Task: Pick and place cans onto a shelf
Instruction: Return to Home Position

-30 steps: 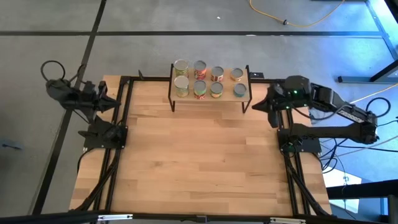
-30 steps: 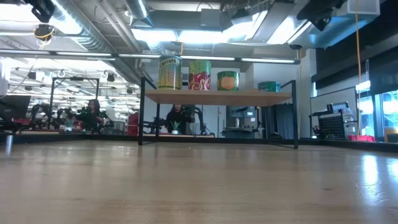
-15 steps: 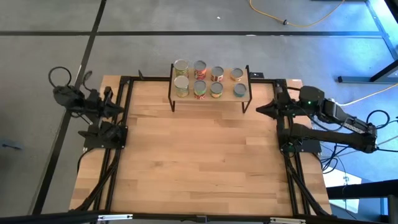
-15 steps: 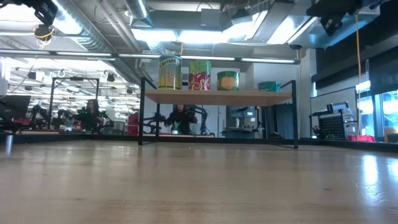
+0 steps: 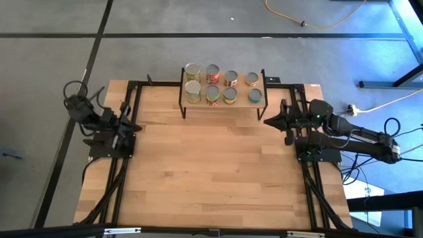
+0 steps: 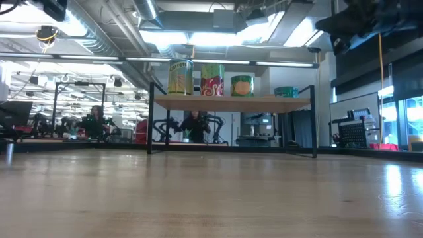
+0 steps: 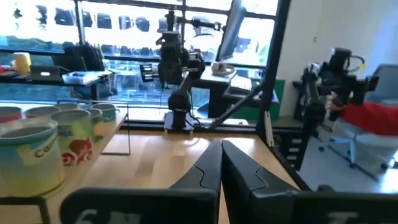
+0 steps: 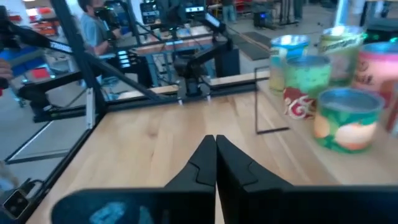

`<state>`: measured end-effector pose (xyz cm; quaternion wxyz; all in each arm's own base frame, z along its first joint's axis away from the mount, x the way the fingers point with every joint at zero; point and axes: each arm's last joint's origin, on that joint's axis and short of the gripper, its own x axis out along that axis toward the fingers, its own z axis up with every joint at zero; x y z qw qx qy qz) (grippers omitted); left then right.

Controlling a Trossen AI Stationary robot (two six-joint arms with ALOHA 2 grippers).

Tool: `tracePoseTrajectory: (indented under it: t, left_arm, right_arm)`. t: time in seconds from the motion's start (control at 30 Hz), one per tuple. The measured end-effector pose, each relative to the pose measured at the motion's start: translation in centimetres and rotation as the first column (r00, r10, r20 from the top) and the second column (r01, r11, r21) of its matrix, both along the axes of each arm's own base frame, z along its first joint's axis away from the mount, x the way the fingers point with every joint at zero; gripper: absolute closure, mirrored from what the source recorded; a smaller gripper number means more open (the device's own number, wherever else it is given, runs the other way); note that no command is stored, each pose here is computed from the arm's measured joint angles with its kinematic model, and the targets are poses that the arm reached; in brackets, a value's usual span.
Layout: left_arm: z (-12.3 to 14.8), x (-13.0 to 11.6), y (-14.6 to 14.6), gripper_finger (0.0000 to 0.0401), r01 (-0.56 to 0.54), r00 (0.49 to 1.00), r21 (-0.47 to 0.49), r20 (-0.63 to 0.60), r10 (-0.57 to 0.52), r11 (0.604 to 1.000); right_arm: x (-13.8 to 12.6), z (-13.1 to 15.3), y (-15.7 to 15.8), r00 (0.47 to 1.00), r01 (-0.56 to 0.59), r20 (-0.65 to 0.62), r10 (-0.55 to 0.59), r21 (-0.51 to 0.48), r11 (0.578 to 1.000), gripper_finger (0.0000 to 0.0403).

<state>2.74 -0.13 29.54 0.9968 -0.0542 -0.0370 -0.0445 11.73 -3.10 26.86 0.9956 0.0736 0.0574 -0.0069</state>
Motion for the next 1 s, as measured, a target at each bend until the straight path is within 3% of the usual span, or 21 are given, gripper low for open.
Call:
tracePoseTrajectory:
  t: [0.23, 0.47, 0.8, 1.0]
  left_arm:
    - [-1.6, 1.3, -1.0, 0.0401, 0.002, 1.000, 0.016, 0.010, -0.002, 1.000]
    - [-3.4, 2.5, -2.0, 0.0401, -0.002, 0.999, 0.021, 0.033, 0.002, 1.000]
    - [-6.1, 3.7, -3.0, 0.0401, 0.026, 0.999, 0.030, 0.024, -0.027, 0.999]
    - [-8.2, 4.6, -4.0, 0.0401, 0.087, 0.993, 0.053, 0.078, -0.091, 0.995]
  right_arm:
    - [-0.2, -2.1, 0.1, 1.000, -0.012, -0.009, 0.012, 0.025, 1.000, 0.0403]
    - [-1.6, -1.6, 0.7, 0.997, -0.039, 0.068, 0.042, -0.033, 0.999, 0.0403]
    - [-3.4, -1.5, 1.3, 0.994, -0.039, 0.098, 0.043, -0.041, 0.998, 0.0403]
    - [-3.8, -1.4, 1.4, 0.992, -0.038, 0.118, 0.044, -0.050, 0.998, 0.0403]
